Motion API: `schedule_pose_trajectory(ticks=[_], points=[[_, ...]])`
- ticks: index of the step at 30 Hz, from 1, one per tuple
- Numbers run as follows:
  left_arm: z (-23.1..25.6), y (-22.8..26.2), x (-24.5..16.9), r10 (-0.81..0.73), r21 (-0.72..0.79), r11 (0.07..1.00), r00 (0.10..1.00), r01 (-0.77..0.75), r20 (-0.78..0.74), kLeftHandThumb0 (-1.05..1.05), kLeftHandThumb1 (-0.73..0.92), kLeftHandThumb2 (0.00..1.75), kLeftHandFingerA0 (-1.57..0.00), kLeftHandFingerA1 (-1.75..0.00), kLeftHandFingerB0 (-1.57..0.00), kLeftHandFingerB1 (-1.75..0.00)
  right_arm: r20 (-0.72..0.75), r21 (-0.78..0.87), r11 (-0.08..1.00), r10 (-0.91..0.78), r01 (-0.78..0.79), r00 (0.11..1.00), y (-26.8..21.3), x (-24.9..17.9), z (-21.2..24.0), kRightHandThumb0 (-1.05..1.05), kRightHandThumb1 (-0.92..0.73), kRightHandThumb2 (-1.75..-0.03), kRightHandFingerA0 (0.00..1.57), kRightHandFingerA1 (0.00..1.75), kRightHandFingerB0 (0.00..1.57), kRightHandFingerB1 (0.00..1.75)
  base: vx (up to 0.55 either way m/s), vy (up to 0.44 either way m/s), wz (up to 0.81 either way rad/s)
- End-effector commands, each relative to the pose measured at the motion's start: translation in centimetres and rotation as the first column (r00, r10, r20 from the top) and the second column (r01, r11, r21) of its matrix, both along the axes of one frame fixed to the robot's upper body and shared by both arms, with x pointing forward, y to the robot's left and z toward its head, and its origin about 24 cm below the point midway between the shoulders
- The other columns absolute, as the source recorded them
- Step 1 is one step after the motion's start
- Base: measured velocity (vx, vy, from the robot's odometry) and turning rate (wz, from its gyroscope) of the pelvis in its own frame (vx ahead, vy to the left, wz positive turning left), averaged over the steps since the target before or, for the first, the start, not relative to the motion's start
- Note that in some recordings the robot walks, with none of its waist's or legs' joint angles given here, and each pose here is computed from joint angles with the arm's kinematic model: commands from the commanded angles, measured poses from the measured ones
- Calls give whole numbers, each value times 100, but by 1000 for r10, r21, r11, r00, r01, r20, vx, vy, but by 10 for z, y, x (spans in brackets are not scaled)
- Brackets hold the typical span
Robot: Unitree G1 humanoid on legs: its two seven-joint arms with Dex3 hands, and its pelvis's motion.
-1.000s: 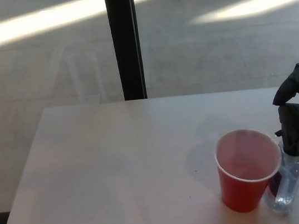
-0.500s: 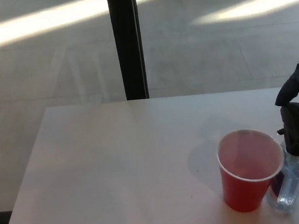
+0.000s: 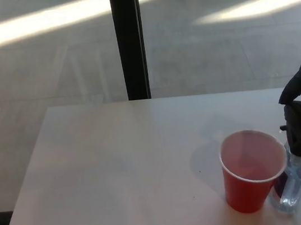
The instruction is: The robot uses its right hand fist to press the hand soap kept in the middle of the table to get liquid hand soap out
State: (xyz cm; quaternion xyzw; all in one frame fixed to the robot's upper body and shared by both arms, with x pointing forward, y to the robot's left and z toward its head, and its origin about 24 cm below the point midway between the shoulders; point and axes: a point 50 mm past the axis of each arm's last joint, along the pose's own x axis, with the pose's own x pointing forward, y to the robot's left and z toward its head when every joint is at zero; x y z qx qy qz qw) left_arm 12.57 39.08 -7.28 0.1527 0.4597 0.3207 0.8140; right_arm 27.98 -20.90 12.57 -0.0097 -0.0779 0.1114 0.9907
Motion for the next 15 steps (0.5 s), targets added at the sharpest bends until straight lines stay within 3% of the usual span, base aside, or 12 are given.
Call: schedule_pose_trajectory(ticks=[1, 8, 9, 11, 12, 14, 15], points=[[12, 15, -3, -3, 57, 998, 1000, 4, -23, -32, 51, 109, -74, -86, -63, -81, -618, -109, 991, -126, 74, 776, -24, -45, -126, -24, -47, -135, 104, 175, 78, 160, 0, 0, 0], [10, 17, -8, 15, 54, 998, 1000, -13, -28, -31, 51, 108, -74, -86, -58, -78, -612, -117, 991, -118, 58, 782, -21, -44, -124, -26, -45, -136, 105, 175, 78, 159, 0, 0, 0], [11, 17, -9, 18, 54, 998, 1000, -16, -24, -32, 57, 95, -78, -92, -62, -85, -611, -118, 991, -117, 57, 783, -20, -44, -122, -27, -45, -135, 106, 175, 79, 158, 0, 0, 0], [12, 17, -8, 20, 56, 998, 999, -18, -25, -30, 56, 96, -74, -90, -60, -82, -600, -104, 994, -100, 47, 794, -20, -43, -118, -27, -46, -136, 106, 175, 80, 159, 0, 0, 0], [11, 17, -8, 22, 54, 998, 999, -21, -24, -31, 51, 109, -69, -83, -56, -77, -596, -107, 993, -99, 44, 797, -19, -42, -115, -26, -48, -133, 105, 175, 80, 159, 0, 0, 0], [10, 17, -11, 26, 47, 999, 999, -25, -22, -31, 50, 108, -70, -84, -53, -76, -586, -104, 993, -105, 55, 804, -19, -38, -108, -24, -45, -136, 103, 175, 82, 157, 0, 0, 0], [10, 17, -12, 33, 45, 998, 999, -32, -23, -31, 51, 108, -69, -84, -53, -76, -561, -85, 995, -85, 45, 823, -21, -32, -97, -25, -50, -131, 99, 175, 73, 161, 0, 0, 0]])
